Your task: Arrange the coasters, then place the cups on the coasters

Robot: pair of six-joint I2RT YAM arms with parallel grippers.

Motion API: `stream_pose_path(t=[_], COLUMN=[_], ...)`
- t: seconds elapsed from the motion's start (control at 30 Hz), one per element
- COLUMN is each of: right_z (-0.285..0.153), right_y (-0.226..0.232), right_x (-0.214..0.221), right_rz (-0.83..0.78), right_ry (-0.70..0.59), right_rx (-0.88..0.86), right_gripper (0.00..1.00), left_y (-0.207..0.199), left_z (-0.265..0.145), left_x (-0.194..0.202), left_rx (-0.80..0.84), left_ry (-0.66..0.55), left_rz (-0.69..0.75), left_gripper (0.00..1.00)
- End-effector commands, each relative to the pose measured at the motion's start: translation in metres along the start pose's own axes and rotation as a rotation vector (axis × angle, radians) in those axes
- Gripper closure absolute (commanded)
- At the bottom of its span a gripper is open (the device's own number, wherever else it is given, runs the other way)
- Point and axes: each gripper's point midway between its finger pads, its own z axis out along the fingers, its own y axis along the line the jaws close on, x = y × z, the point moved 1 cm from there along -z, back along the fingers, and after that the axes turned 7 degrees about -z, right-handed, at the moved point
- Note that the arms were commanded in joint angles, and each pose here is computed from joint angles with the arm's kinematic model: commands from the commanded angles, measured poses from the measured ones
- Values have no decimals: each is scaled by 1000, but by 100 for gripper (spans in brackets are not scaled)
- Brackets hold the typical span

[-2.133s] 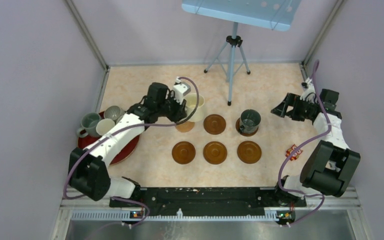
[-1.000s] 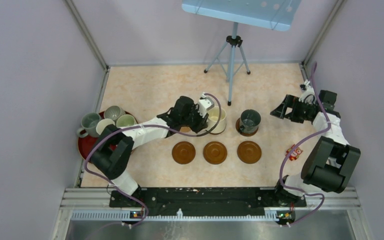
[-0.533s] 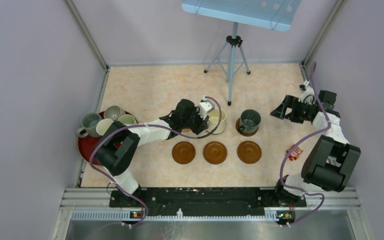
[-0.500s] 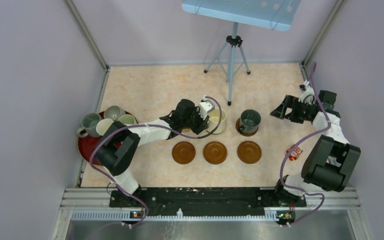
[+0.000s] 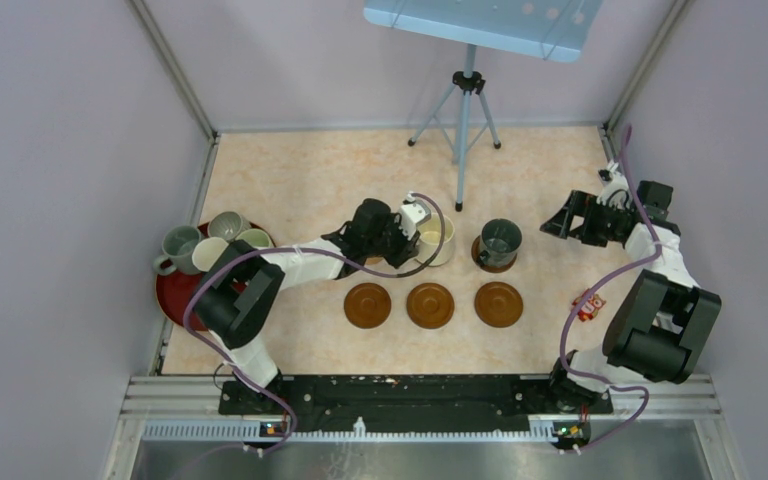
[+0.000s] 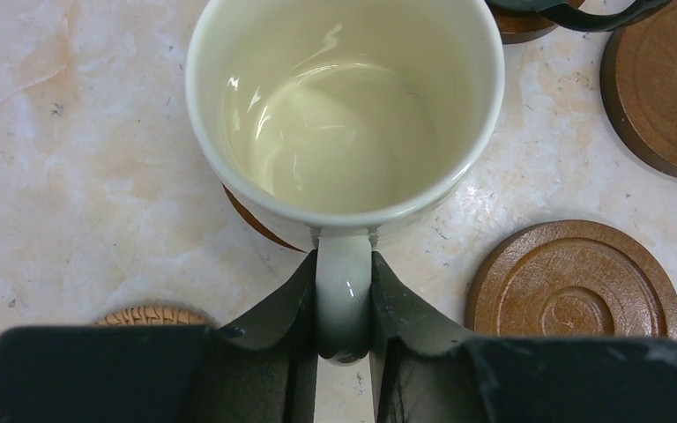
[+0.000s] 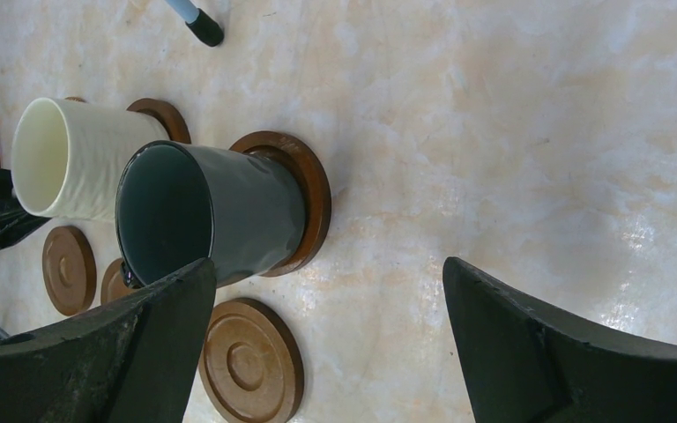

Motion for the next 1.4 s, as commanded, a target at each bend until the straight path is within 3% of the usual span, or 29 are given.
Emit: stream_pose_path(t=[0.0, 0.13, 0.27, 1.0, 1.2, 1.37], right_z=[0, 0, -1, -4, -4, -4], right_y=[-3, -3, -2, 3, 3, 4], right_x=[-8, -6, -6, -5, -5, -5], right_rz=[-32, -29, -32, -40, -40, -40], right_ry=[-21, -15, -15, -19, -19, -17], right_rx=[-2, -3, -5, -16, -18, -21], right_gripper=[1, 1, 1, 1, 1, 1], left_y=[0, 2, 3, 18, 14, 1], left_z=[0, 0, 0, 3, 3, 7], left_x=[-15, -10, -5, -3, -6, -2], left_rx=[-2, -16, -28, -149, -141, -57], left_ry=[-57, -42, -35, -49, -64, -46], left_rz=[33, 31, 41, 65, 90, 85], left_gripper=[68, 64, 69, 75, 80, 78])
